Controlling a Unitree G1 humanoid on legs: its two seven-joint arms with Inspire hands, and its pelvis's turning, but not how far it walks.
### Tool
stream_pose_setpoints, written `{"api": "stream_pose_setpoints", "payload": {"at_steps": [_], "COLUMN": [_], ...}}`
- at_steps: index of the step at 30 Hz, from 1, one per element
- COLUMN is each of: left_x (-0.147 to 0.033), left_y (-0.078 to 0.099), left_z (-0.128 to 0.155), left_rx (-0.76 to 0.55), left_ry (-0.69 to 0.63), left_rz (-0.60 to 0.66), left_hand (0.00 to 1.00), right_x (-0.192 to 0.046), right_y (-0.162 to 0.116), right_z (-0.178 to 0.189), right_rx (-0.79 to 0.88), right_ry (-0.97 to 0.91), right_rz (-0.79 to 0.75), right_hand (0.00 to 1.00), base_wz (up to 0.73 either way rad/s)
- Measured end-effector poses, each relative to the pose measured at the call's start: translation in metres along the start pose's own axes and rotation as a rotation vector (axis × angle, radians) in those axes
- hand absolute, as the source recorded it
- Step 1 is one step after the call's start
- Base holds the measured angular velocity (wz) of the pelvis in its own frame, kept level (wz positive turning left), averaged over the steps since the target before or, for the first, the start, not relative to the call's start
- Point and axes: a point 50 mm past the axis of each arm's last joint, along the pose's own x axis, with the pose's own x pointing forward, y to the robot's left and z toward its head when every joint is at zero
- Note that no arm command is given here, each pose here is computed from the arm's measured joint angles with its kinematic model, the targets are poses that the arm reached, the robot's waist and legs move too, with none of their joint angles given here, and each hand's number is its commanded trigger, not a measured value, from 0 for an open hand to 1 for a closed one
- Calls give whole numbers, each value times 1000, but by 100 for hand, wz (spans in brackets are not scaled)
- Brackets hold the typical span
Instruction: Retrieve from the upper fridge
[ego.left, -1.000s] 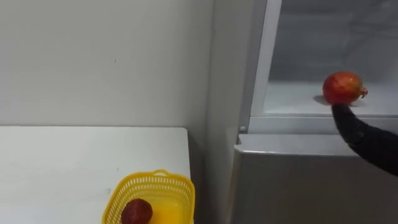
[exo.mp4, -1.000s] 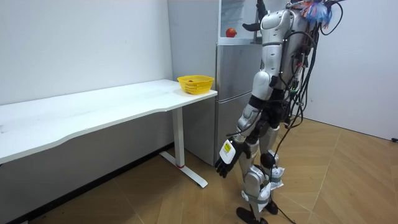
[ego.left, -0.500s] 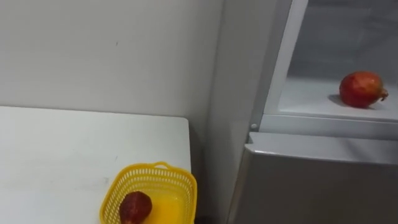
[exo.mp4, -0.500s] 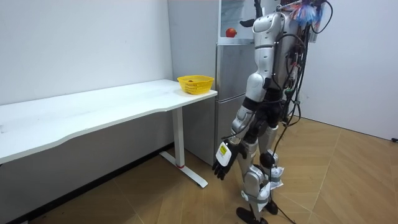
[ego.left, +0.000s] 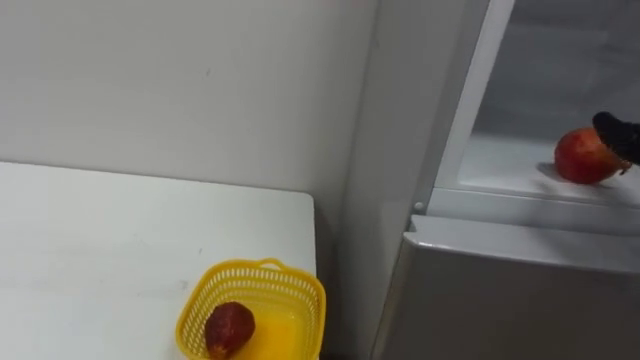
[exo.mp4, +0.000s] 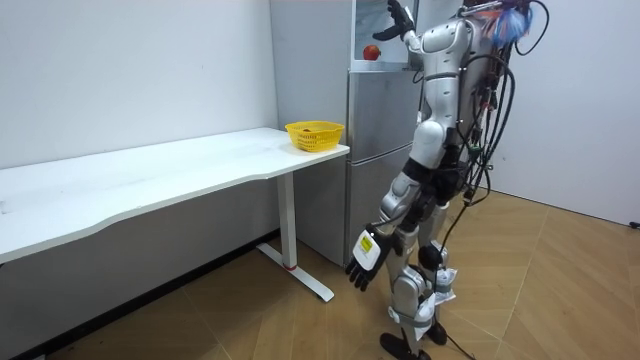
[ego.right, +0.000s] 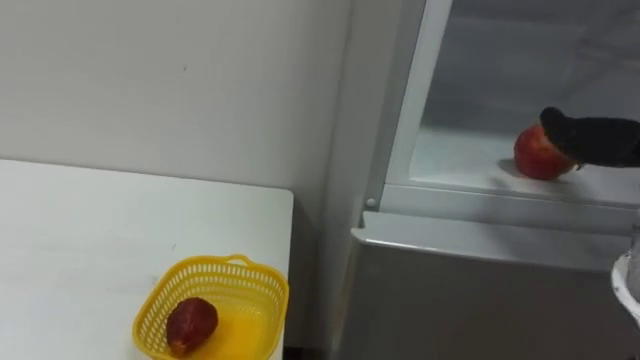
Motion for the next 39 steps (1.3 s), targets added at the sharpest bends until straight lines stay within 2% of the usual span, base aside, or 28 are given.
{"api": "stream_pose_setpoints", "payload": {"at_steps": [5, 14, 20, 39], "left_x": [-3, -3, -3, -6], "left_y": [1, 0, 0, -4], "left_z": [-12, -13, -16, -28], "left_rx": [-30, -31, -32, -32], "left_ry": [29, 36, 56, 104], "left_rz": [-2, -10, -21, -27], "left_hand": [0, 0, 0, 0], "right_x": [5, 11, 4, 3], "right_y": [2, 4, 7, 11], "right_z": [-11, -28, -53, -61], "right_rx": [22, 42, 30, 85], "right_ry": [79, 188, 304, 367], "right_rz": [30, 71, 117, 169], "right_hand": [0, 0, 0, 0], "base_wz": [2, 5, 7, 1]}}
